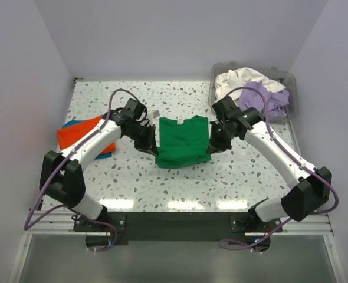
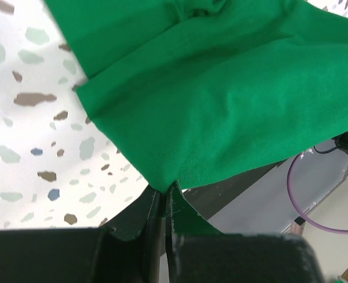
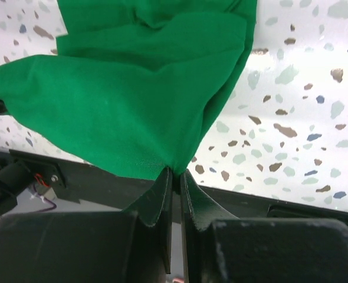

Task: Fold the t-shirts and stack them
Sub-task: Fold the tshirt

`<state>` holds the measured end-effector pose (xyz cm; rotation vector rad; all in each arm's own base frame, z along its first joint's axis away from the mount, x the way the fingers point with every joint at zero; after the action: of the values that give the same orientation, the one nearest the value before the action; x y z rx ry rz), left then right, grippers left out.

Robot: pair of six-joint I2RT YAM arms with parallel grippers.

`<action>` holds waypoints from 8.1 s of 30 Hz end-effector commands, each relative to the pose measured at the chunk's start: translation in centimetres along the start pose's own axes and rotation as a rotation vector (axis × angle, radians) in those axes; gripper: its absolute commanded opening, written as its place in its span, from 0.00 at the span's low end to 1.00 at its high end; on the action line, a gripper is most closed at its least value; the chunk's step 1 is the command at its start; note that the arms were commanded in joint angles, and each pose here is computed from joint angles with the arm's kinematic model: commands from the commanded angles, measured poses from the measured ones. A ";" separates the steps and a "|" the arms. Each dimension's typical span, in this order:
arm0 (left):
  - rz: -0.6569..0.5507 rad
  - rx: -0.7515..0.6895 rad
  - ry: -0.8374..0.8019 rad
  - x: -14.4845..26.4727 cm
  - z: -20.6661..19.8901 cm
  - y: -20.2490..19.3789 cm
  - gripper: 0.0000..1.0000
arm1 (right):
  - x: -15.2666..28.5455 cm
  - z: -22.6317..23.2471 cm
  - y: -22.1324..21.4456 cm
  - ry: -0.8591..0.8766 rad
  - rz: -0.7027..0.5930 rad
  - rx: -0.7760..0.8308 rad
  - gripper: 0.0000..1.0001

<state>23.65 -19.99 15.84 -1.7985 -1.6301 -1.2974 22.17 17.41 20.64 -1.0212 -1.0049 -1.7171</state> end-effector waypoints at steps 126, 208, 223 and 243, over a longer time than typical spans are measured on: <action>-0.171 0.008 0.003 -8.5 8.8 3.7 0.42 | -16.0 -2.2 6.1 -0.077 0.095 0.141 0.33; 0.066 -0.050 -0.010 -6.7 3.5 -8.9 0.59 | -11.2 -6.1 -9.4 0.053 0.307 0.064 0.49; 0.126 -0.027 -0.118 -9.3 3.4 -11.0 0.49 | -13.2 -7.1 -10.3 0.012 0.342 0.087 0.37; 0.118 0.105 -0.128 -4.3 0.1 -12.6 0.00 | -6.5 -6.8 -11.5 -0.009 0.417 0.054 0.00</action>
<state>14.10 -19.43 7.28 -1.9248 -1.5983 -1.1307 13.01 16.76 7.70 -1.0833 -0.7981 -1.3663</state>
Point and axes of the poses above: each gripper's point midway between its finger pads, its own x axis back along the fingers, its own z axis along the line the jaws close on, y = z × x, the point moved 3 cm from there along x, back along the fingers, and after that the axes turned 9 degrees about -x, right-handed, at the moved point
